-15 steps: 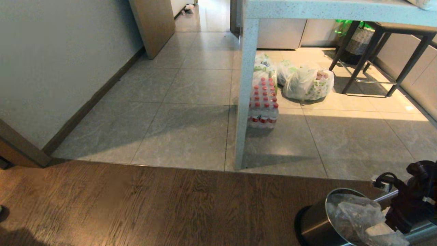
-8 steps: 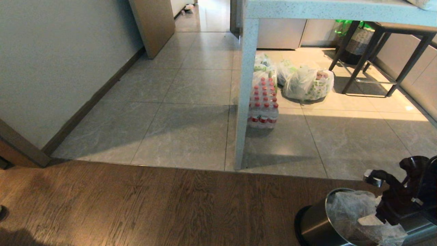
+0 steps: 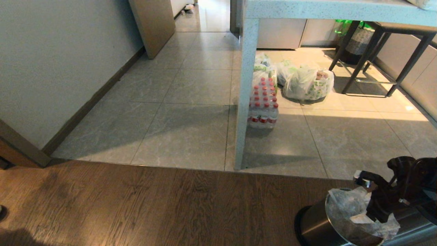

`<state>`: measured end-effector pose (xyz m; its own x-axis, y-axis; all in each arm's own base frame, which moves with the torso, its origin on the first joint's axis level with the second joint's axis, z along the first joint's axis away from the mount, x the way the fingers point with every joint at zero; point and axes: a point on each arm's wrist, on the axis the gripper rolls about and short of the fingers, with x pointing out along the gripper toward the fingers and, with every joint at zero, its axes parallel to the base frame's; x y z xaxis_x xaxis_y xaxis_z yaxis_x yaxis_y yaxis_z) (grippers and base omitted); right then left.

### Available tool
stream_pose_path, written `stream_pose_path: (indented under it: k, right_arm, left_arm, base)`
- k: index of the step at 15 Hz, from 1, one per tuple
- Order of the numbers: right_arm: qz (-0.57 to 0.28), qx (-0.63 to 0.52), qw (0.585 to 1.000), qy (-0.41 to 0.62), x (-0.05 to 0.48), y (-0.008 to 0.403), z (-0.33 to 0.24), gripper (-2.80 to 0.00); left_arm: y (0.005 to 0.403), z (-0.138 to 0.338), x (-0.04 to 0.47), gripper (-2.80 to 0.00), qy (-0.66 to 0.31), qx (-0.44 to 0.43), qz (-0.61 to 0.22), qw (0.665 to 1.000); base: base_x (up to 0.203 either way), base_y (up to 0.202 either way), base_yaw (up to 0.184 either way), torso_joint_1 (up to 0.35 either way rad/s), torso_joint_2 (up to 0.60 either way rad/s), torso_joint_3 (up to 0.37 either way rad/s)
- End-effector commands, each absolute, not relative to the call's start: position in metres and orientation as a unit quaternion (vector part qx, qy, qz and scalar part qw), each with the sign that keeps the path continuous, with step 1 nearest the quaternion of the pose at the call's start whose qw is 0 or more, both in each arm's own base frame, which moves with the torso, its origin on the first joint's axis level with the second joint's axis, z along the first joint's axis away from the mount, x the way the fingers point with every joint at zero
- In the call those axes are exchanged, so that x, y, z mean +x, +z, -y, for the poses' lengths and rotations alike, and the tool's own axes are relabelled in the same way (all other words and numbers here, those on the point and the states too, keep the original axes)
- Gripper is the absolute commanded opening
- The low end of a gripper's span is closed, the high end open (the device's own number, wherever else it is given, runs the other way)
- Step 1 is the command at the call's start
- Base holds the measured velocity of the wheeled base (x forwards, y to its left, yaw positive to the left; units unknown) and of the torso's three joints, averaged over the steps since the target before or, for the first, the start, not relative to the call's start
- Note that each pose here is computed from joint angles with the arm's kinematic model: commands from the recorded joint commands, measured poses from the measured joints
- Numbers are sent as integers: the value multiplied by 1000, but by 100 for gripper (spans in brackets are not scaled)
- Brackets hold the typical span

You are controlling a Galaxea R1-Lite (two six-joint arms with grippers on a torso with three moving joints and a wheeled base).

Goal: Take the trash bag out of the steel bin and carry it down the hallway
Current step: Pick up the trash bag

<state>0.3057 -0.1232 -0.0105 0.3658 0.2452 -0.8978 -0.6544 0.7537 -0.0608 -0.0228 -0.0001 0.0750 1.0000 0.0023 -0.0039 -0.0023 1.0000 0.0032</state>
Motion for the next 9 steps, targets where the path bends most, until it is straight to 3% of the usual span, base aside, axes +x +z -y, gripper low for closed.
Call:
stream_pose_path:
  k: [1,9]
  right_arm:
    - [-494,-209,794,286,313,-22,125,0]
    - [-514,-183,789,284,307,-37,131,0]
  left_arm:
    - [75,0,-23,-280,2,2,-3,1000]
    - [75,0,-23,-280,2,2,-3,1000]
  base:
    - [0,0,0,0,0,0]
    - [0,0,0,0,0,0]
